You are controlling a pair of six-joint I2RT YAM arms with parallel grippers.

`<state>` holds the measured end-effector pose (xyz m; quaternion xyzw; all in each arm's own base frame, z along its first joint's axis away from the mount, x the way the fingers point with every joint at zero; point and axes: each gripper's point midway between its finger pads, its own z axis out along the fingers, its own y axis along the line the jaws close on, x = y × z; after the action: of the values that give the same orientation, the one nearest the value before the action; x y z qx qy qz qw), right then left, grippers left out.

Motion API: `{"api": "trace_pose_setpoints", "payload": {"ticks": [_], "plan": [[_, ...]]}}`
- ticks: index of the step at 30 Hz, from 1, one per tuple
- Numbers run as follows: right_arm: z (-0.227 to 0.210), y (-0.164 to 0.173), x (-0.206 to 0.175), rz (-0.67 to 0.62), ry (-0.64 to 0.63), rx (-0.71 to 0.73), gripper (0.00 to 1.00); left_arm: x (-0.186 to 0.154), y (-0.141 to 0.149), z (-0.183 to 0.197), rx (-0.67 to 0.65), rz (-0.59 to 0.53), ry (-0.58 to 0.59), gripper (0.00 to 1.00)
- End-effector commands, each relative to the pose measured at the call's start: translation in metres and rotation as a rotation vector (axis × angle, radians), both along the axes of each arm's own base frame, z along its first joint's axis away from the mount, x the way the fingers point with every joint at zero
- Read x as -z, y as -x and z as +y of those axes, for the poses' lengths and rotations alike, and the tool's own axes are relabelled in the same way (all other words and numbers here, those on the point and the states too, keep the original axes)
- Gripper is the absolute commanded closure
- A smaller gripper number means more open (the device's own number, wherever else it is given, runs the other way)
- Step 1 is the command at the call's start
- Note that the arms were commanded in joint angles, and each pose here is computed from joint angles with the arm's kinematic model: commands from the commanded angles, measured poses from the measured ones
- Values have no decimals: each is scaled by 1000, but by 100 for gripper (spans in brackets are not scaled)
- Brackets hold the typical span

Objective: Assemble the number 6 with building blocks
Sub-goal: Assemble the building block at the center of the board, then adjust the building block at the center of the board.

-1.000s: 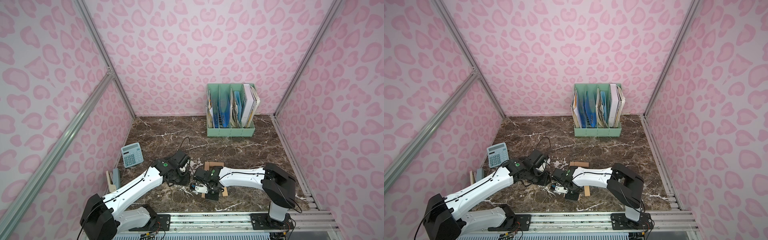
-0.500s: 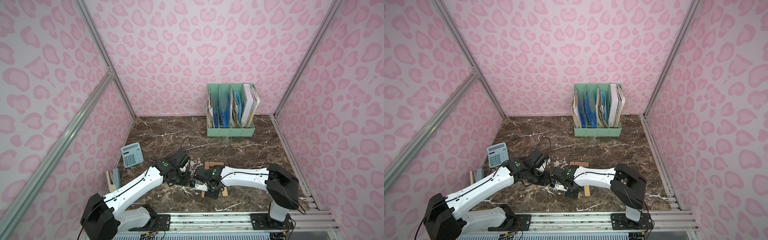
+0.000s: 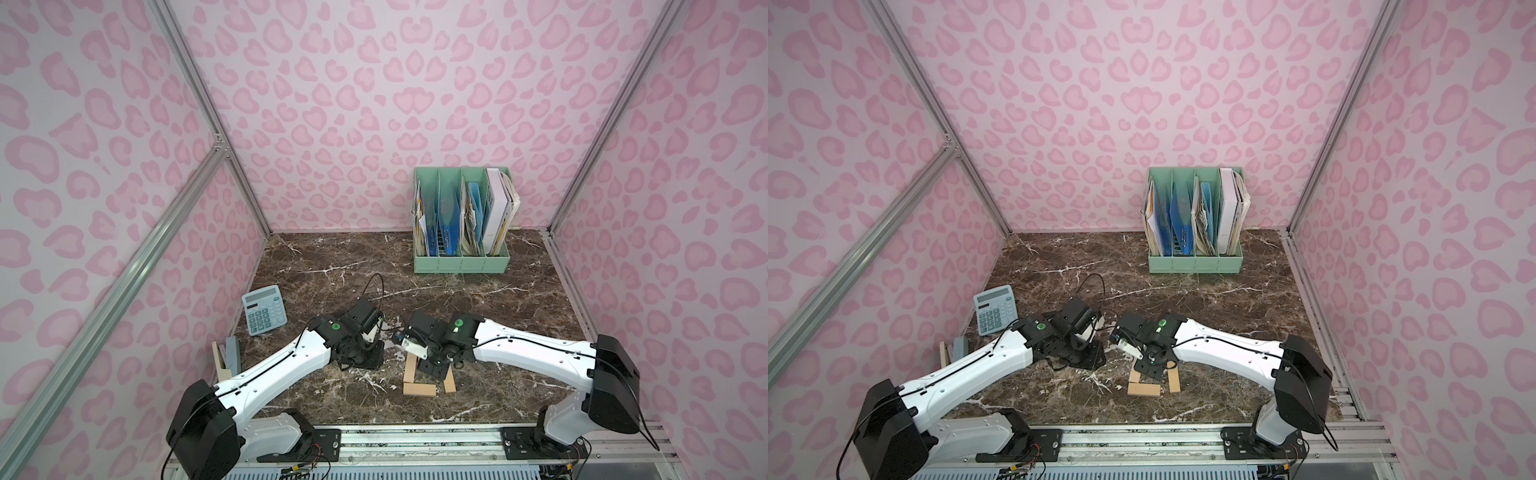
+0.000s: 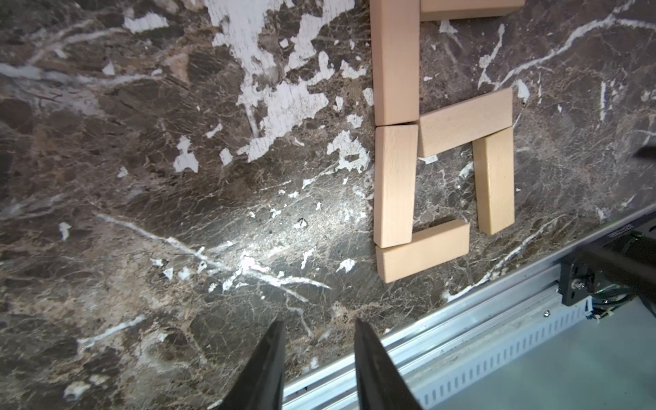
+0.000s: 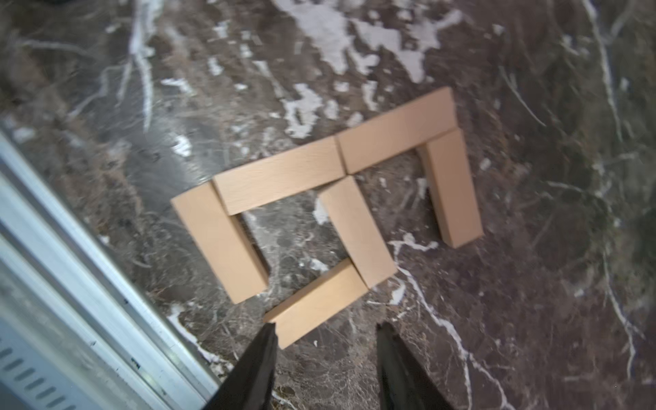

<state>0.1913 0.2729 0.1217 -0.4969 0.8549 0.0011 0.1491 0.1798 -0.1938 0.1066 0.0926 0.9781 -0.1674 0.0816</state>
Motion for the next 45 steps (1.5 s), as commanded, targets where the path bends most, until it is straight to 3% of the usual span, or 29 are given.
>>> {"api": "trace_pose_setpoints", "payload": {"ticks": [1,4,10,16,26,45], "plan": [[-26,-19,-5,-18,1,236,73,2,2,0,15,5,-5,63],[-43,-20,10,-20,23,374,100,3,3,1,16,10,-6,63],[-59,10,58,122,38,573,100,10,8,3,11,25,-1,63],[-68,22,62,113,-35,659,100,15,12,6,14,38,-13,63],[-77,40,83,165,-54,702,100,17,12,5,20,45,-12,63],[-52,63,93,203,-60,636,100,17,13,7,11,42,-13,63]]}}
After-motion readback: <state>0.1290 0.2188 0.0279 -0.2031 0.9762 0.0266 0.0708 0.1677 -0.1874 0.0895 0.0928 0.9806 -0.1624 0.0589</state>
